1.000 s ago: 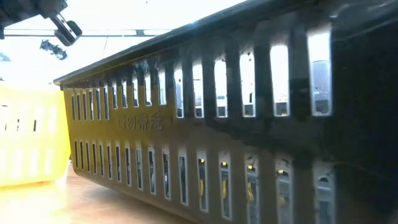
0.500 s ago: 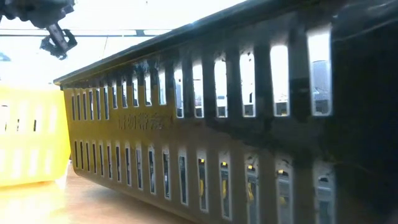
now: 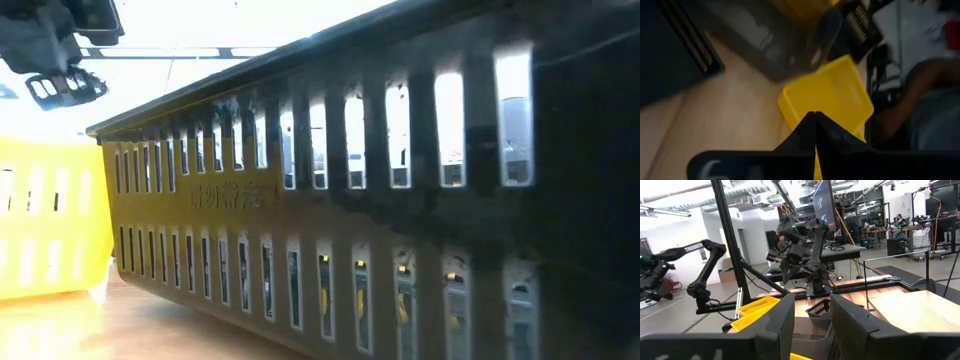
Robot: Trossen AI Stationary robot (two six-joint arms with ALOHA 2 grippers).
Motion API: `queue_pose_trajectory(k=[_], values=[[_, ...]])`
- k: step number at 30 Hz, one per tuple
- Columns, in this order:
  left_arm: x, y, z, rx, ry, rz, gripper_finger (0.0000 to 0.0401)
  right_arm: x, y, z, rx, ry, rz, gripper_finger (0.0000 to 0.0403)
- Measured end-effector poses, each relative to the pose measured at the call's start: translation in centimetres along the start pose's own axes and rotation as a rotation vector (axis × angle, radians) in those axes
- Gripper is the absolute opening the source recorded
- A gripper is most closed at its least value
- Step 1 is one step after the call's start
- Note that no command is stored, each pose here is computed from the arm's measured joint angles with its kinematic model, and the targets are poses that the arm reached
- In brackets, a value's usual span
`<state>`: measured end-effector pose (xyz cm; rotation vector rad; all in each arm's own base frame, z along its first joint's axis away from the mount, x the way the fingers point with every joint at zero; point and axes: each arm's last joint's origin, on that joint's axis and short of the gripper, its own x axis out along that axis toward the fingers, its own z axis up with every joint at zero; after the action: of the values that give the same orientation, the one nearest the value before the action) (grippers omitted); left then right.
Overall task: Stack baskets on shelf by color
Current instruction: Stack the left yellow bin on top of the middle yellow bin
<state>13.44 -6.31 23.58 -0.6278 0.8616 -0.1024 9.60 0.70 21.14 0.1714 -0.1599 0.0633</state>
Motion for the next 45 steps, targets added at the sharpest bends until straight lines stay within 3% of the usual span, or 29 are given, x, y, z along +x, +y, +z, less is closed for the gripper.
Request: queue_pose_trajectory(k=[7,14,18,23,31,37,45], values=[[1.0,-3.5,-0.6,-0.055,0.207,0.101,0.0006,0.0,0.0,0.0,0.000,0.001,0.000,0.0130],[2.3,-5.7,-2.0,0.065,0.317,0.162,0.0007,0.0,0.0,0.0,0.000,0.000,0.000,0.0130],[3.2,-5.8,-2.7,0.097,0.358,0.199,0.0026,0.0,0.0,0.0,0.000,0.000,0.000,0.0130],[4.0,-5.6,-2.9,0.157,0.393,0.238,0.0082,0.0,0.0,0.0,0.000,0.000,-0.001,0.0130],[5.5,-5.4,-3.4,0.372,0.462,0.255,0.0159,0.0,0.0,0.0,0.000,0.000,0.000,0.0130],[7.2,-5.1,-4.0,0.500,0.536,0.287,0.0163,0.0,0.0,0.0,0.000,0.000,0.000,0.0130],[9.3,-4.9,-5.4,0.559,0.643,0.305,0.0139,0.0,0.0,0.0,0.000,0.000,0.000,0.0130]])
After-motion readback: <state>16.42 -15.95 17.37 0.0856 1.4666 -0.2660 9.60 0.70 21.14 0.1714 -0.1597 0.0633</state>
